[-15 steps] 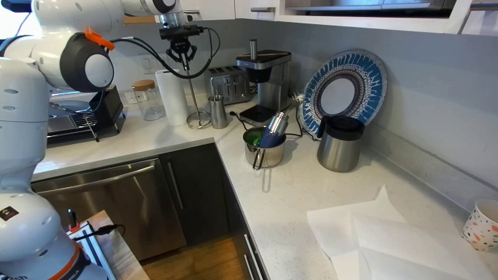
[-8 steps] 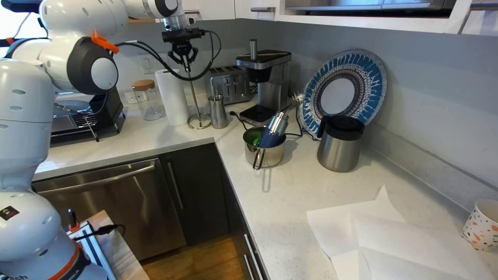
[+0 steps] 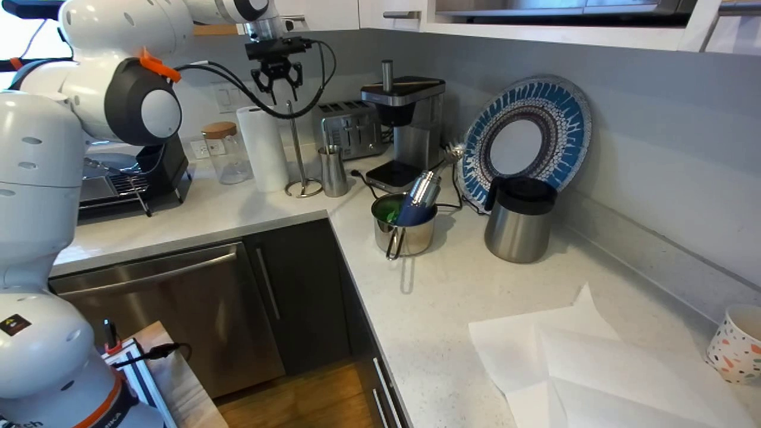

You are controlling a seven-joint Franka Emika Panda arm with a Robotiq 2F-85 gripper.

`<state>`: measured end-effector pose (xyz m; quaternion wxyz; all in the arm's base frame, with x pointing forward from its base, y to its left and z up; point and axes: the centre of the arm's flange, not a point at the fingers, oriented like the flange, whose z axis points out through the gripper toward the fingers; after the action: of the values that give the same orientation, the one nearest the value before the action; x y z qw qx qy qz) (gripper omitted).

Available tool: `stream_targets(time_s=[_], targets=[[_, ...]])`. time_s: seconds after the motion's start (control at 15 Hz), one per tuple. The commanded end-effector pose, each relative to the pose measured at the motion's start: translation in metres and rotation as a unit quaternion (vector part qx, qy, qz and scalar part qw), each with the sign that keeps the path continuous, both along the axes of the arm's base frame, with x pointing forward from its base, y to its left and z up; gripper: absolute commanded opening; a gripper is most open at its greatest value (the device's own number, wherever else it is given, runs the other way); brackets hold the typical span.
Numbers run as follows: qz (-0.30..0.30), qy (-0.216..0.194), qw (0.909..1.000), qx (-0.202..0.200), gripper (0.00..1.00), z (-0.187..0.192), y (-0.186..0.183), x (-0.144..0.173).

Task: Move the tissue paper stand next to the tissue

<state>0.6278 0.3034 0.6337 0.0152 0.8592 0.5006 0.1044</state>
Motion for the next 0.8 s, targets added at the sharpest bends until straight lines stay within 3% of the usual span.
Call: stream_targets(time_s=[0.0, 0.07, 0.27, 0.53, 0.73], targets=[[-0.001, 0.006, 0.9999, 0.009, 0.95, 0.016, -0.001, -0.002], [-0.010, 0.016, 0.9997, 0.016, 1.00, 0.022, -0.008, -0.009], [-0.065, 0.066, 0.9953, 0.029, 1.00, 0.037, -0.036, -0.038], [-0.136, 0.125, 0.9818, 0.043, 1.00, 0.048, -0.096, -0.097], [-0.159, 0.133, 0.9767, 0.053, 1.00, 0.053, -0.124, -0.130]])
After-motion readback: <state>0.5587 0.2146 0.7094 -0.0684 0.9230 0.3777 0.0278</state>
